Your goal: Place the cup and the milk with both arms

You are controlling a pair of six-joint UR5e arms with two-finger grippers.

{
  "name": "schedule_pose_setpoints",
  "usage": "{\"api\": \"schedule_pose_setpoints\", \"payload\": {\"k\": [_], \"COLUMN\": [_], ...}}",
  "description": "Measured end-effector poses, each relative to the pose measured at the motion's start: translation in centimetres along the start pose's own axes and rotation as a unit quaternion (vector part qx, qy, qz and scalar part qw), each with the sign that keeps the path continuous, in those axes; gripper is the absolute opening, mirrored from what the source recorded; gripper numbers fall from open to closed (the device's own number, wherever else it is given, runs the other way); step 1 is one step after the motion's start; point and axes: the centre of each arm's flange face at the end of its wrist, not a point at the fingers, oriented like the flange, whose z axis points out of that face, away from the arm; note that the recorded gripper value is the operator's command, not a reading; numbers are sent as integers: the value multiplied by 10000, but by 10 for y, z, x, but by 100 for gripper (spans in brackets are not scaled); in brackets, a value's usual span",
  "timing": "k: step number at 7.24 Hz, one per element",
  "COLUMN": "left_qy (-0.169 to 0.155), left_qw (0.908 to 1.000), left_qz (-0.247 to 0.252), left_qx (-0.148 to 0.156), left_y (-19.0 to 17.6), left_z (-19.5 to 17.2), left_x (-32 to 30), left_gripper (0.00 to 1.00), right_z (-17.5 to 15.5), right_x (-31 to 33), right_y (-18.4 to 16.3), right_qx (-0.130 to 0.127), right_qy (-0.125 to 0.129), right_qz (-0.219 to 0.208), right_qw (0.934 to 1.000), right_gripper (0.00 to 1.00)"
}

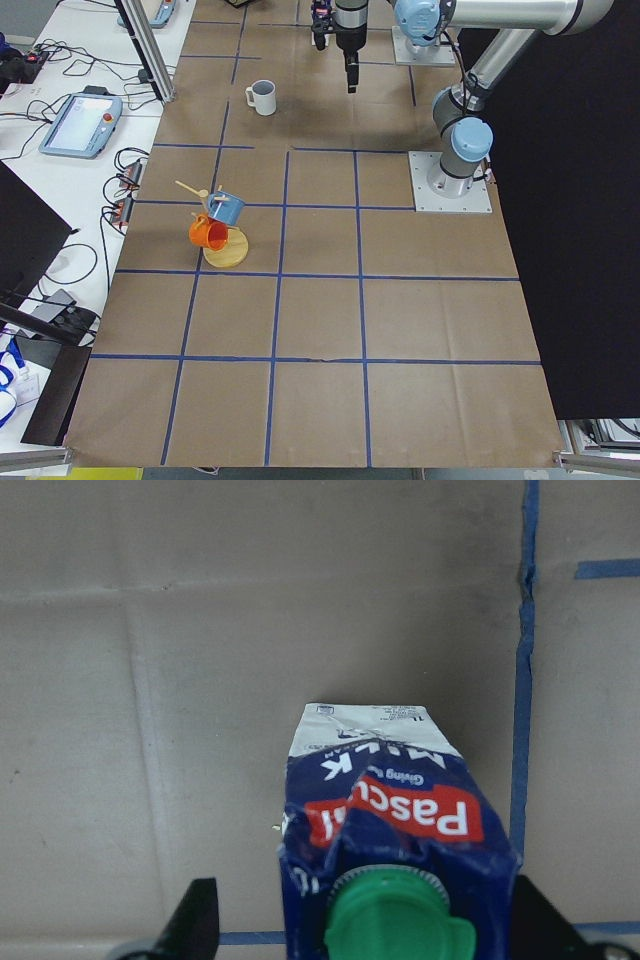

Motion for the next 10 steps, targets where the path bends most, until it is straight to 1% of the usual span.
{"api": "schedule_pose_setpoints", "payload": {"k": [1,2,3,4,6,8,10], "left_qy": [-18,-44,-57,-58,-54,-38,-46], "left_qw": [10000,10000,10000,10000,10000,10000,10000], "left_qz": [8,4,0,0,-21,-34,-28], "left_qx": [5,11,-11,-37,19,81,37], "left_y": [-1,0,1,0,2,4,2], "left_z": [0,-1,0,1,-4,-8,-2], "left_x": [0,-1,-1,-1,0,0,0], "left_gripper": [100,100,100,100,100,100,100], "right_z": [2,1,0,-2,-12,-50,-82], "right_x": [0,0,1,1,2,3,5], "right_y": [0,-2,-3,-4,-7,-21,-43], "right_qx": [50,154,214,244,336,444,419], "right_qy": [13,41,57,72,120,135,115], "right_qz": [27,35,29,18,21,7,-30], "right_qw": [10000,9999,9997,9997,9994,9989,9991], "right_gripper": [59,49,47,48,50,50,50]}}
